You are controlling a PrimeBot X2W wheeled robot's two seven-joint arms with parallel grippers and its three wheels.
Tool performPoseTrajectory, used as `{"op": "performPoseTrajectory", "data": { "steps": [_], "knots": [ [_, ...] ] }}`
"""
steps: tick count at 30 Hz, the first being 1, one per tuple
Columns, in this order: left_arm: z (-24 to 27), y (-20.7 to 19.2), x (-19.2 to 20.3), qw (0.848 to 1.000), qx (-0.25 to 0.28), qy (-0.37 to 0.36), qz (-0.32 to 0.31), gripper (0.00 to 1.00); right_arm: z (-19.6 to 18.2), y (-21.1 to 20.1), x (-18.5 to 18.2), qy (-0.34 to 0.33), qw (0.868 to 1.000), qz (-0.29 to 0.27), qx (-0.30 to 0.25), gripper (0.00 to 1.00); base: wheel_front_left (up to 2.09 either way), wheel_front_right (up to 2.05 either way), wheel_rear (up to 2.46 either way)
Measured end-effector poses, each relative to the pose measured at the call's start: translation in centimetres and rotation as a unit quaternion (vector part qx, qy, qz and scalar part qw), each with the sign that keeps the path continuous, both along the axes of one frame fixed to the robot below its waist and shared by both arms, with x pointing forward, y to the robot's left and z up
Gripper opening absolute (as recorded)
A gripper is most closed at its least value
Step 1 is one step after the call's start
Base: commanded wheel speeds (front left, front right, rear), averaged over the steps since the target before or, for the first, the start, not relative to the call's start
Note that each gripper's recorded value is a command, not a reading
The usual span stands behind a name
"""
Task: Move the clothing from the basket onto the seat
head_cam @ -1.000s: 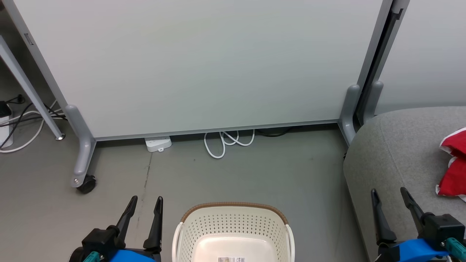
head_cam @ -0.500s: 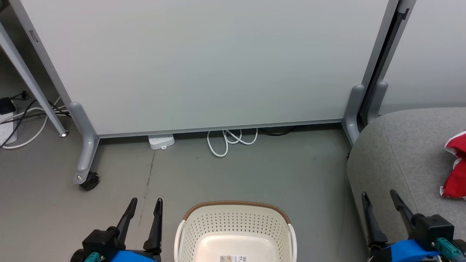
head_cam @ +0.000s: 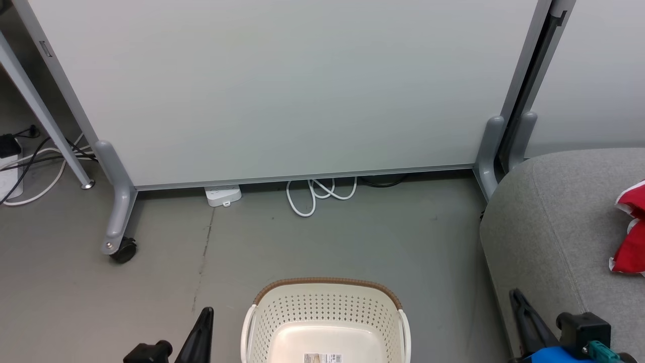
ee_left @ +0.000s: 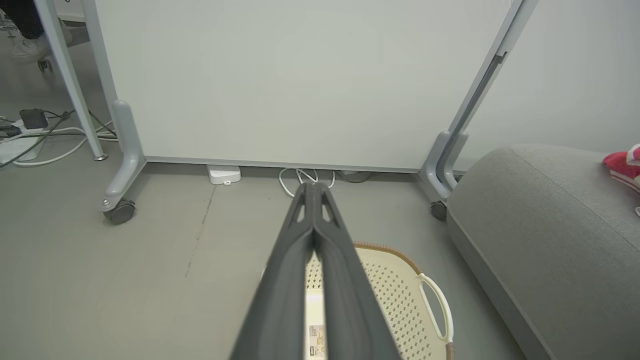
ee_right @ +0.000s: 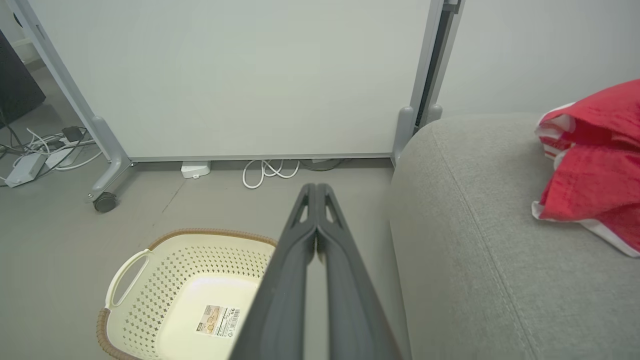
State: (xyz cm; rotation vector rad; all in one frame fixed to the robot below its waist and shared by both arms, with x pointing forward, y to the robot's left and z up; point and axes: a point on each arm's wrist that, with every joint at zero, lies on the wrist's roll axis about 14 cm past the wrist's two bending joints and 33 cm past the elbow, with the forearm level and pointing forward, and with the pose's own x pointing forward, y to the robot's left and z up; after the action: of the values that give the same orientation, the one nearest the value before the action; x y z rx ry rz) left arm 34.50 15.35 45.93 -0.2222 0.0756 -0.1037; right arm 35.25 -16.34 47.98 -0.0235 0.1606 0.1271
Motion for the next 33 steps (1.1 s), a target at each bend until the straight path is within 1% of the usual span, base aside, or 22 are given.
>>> {"op": "performPoseTrajectory", "data": {
  "steps": [5,7,12,13,19,25,33],
  "knots": [
    [-2.3,0.0,-1.3,0.999,-0.001,0.036,0.002,0.00,-1.9,-0.1,-0.6,0.031,1.000,-0.002,0.001,0.00,0.00,0.00,0.00],
    [-2.9,0.1,-1.6,0.999,-0.009,0.048,0.005,0.00,-2.3,-0.1,-0.8,0.039,0.999,-0.005,0.009,0.00,0.00,0.00,0.00],
    [-2.9,0.6,-1.5,0.997,-0.051,0.057,0.023,0.00,-2.5,-0.3,-0.8,0.046,0.997,-0.017,0.061,0.00,0.00,0.00,0.00],
    [-2.8,0.8,-1.4,0.995,-0.068,0.059,0.030,0.00,-2.5,-0.3,-0.8,0.047,0.995,-0.021,0.081,0.00,0.00,0.00,0.00],
    [-2.5,1.5,-1.1,0.990,-0.117,0.062,0.050,0.00,-2.3,-0.5,-0.5,0.048,0.988,-0.033,0.140,0.00,0.00,0.00,0.00],
    [-2.2,2.1,-0.7,0.982,-0.162,0.064,0.066,0.00,-1.9,-0.6,-0.2,0.045,0.979,-0.044,0.195,0.00,0.00,0.00,0.00],
    [-1.7,2.6,-0.2,0.970,-0.219,0.065,0.080,0.00,-1.4,-0.8,0.4,0.040,0.963,-0.056,0.262,0.00,0.00,0.00,0.00]
  ]
}}
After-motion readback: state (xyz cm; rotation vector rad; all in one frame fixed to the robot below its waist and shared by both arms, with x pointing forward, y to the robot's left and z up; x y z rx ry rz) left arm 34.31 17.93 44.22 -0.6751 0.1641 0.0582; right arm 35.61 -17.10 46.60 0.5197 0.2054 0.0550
